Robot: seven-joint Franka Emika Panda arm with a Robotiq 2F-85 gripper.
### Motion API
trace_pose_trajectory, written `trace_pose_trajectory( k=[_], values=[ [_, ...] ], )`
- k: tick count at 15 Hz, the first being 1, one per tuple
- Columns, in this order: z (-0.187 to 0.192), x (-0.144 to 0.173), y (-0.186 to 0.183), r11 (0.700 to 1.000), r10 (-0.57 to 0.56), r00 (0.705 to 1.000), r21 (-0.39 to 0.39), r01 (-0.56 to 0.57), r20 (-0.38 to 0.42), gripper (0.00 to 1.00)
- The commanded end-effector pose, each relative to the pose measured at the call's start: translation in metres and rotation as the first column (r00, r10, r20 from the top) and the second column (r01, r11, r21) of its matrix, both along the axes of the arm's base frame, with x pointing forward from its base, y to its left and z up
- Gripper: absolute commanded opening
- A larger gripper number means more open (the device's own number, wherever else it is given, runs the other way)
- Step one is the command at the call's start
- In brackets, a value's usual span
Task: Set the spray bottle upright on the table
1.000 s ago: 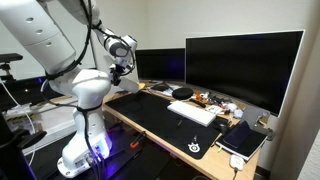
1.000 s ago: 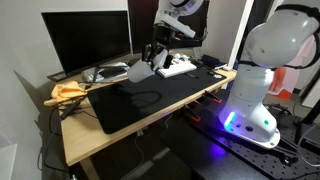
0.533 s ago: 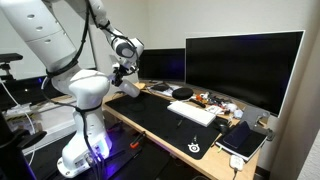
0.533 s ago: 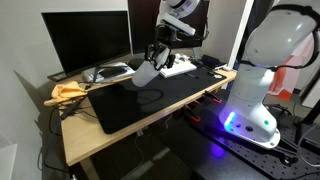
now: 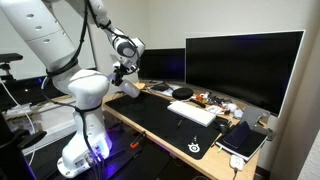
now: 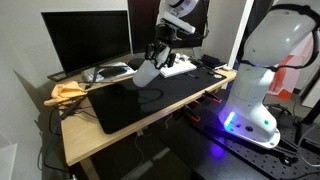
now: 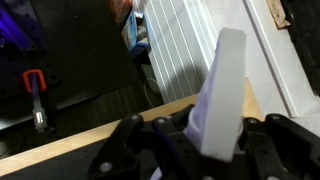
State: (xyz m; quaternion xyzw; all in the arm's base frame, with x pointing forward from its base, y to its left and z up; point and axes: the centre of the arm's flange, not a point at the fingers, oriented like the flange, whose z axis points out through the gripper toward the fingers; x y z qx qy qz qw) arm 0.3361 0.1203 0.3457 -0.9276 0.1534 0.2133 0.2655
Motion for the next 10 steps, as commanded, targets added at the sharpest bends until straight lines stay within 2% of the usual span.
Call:
trace_pose_trajectory(
  k=[1, 7, 10],
  values=[
    [0.041, 0.008, -0.017, 0.996, -0.062, 0.998, 0.065, 0.064, -0.021, 0.02],
    [0.076, 0.036, -0.038, 0.968, -0.170, 0.979, 0.170, 0.187, -0.109, 0.02],
    [0.076, 0.056, -0.052, 0.936, -0.242, 0.955, 0.220, 0.276, -0.171, 0.02]
  ],
)
